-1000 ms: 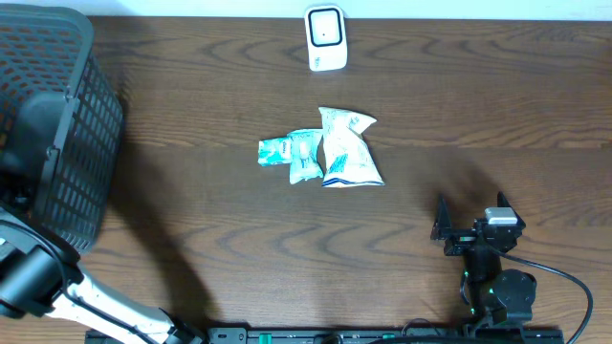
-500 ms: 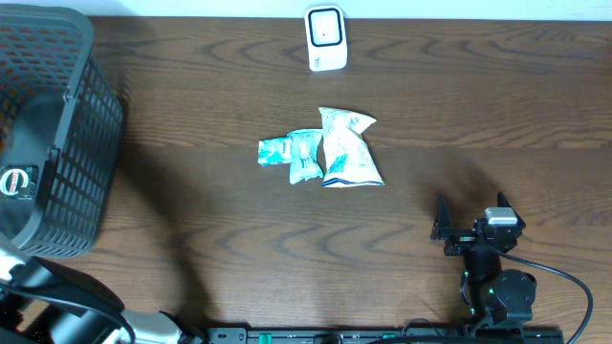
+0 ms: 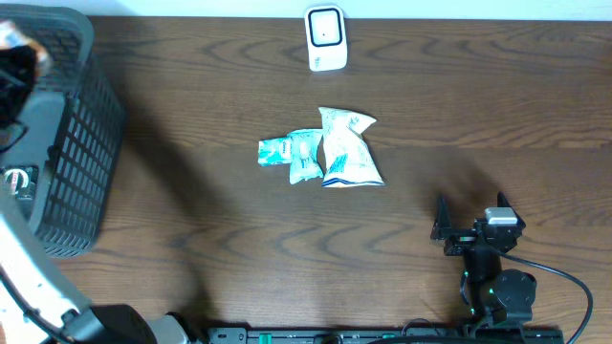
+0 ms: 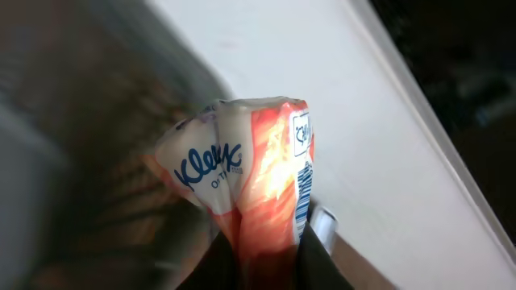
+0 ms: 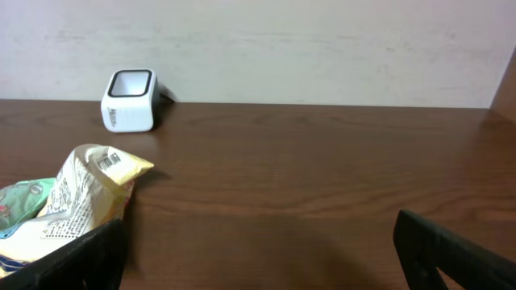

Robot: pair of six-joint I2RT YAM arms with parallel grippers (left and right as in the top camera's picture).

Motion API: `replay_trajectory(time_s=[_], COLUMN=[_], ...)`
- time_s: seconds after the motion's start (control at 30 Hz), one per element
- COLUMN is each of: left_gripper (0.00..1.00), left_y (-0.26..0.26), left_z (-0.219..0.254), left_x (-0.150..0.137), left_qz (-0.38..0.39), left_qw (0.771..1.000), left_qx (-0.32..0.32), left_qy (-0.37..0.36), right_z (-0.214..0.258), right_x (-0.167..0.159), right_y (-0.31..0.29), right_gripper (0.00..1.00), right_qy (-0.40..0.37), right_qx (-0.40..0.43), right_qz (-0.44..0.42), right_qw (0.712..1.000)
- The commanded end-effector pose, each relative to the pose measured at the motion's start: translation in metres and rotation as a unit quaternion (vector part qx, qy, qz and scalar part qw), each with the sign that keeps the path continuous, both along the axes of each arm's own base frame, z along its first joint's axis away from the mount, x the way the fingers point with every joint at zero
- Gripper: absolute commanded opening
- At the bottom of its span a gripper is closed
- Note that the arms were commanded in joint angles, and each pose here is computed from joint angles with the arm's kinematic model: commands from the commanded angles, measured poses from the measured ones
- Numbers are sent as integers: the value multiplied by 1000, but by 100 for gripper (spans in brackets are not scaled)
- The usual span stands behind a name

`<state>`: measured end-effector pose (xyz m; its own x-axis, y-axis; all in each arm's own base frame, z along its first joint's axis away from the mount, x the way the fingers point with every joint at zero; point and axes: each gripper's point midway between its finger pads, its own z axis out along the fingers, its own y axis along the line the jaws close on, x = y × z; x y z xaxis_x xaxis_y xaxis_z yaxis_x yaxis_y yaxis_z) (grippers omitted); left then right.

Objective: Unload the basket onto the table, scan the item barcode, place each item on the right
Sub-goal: 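Carry the orange Kleenex pack to the table and release it below the wipes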

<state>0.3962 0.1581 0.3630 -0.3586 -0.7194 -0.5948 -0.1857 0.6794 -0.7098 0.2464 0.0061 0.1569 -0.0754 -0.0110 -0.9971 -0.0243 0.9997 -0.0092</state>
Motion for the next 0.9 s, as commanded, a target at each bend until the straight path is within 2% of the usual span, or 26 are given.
replay_trajectory(time_s=[0.0, 0.2, 0.37, 0.6, 0.87], left_gripper=[7, 8, 8, 7, 7], left_y=[-53, -144, -205, -248, -291], left_z=[19, 19, 3, -36, -83], left_x=[3, 9, 7, 1, 3], left_qz=[-84, -214, -286, -299, -336], left_qw=[995, 972, 947, 918, 887], left_qx=[42, 89, 143, 258, 301], left_qy=[-32, -47, -34, 36, 96], right_z=[-1, -1, -1, -1, -1], right_x=[0, 0, 0, 0, 0], right_y=[0, 0, 0, 0, 0], right_gripper=[99, 99, 99, 99, 99], right_qy=[0, 0, 0, 0, 0], right_qx=[-4, -4, -4, -4, -4], right_qz=[0, 0, 0, 0, 0], right_qw=[1000, 1000, 1000, 1000, 1000])
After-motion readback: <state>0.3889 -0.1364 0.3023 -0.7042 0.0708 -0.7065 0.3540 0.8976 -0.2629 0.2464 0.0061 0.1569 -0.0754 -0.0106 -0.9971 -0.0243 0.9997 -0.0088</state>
